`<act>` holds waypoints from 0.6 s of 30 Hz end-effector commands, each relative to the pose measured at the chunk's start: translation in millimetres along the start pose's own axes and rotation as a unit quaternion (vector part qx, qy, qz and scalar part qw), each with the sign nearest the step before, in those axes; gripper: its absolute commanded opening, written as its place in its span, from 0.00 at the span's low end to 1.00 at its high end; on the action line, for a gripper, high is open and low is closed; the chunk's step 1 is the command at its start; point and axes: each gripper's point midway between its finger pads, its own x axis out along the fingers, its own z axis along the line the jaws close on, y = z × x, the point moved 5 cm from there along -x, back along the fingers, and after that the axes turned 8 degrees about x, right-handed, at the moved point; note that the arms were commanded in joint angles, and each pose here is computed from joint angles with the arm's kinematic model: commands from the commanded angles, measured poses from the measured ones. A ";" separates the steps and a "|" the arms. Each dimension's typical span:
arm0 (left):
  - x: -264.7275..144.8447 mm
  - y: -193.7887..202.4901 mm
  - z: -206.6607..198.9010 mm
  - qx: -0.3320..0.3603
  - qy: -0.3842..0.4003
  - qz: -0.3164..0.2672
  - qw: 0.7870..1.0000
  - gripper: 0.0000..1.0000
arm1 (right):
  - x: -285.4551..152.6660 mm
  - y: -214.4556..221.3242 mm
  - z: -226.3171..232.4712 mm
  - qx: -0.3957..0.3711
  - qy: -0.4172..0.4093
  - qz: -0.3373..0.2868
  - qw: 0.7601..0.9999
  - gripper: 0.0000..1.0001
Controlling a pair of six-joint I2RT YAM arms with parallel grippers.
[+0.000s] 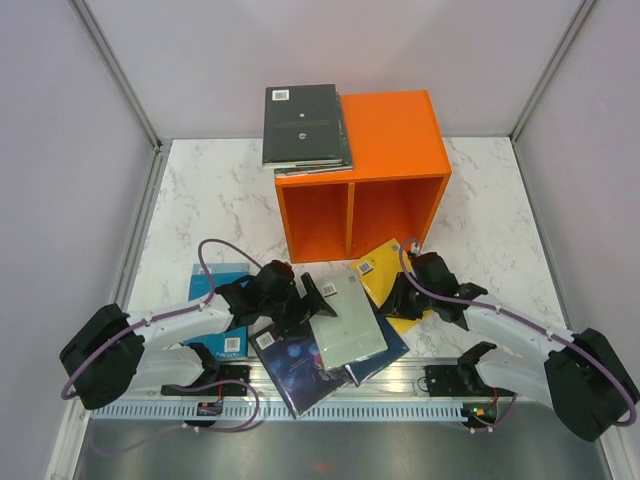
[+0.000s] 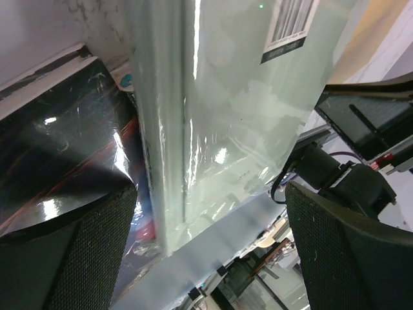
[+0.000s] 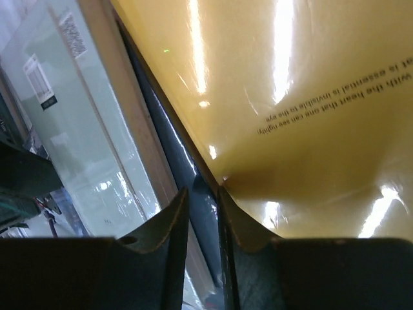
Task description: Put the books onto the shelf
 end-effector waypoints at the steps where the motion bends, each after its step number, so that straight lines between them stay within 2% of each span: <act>1: 13.7 0.2 42.1 -0.021 -0.089 -0.027 0.995 1.00 | -12.3 25.8 2.9 0.022 -0.034 0.062 0.997 0.28; 8: 24.1 -1.0 50.3 -0.017 -0.112 -0.031 0.993 1.00 | -7.0 25.0 -3.3 0.013 -0.017 0.066 0.998 0.27; 13: 31.1 2.6 19.9 0.046 -0.074 -0.055 0.995 1.00 | 6.5 14.8 3.4 0.005 -0.005 0.068 0.998 0.26; 18: 24.6 2.7 -15.2 0.071 -0.011 -0.079 0.994 1.00 | 5.4 13.2 10.6 0.006 -0.015 0.070 0.997 0.26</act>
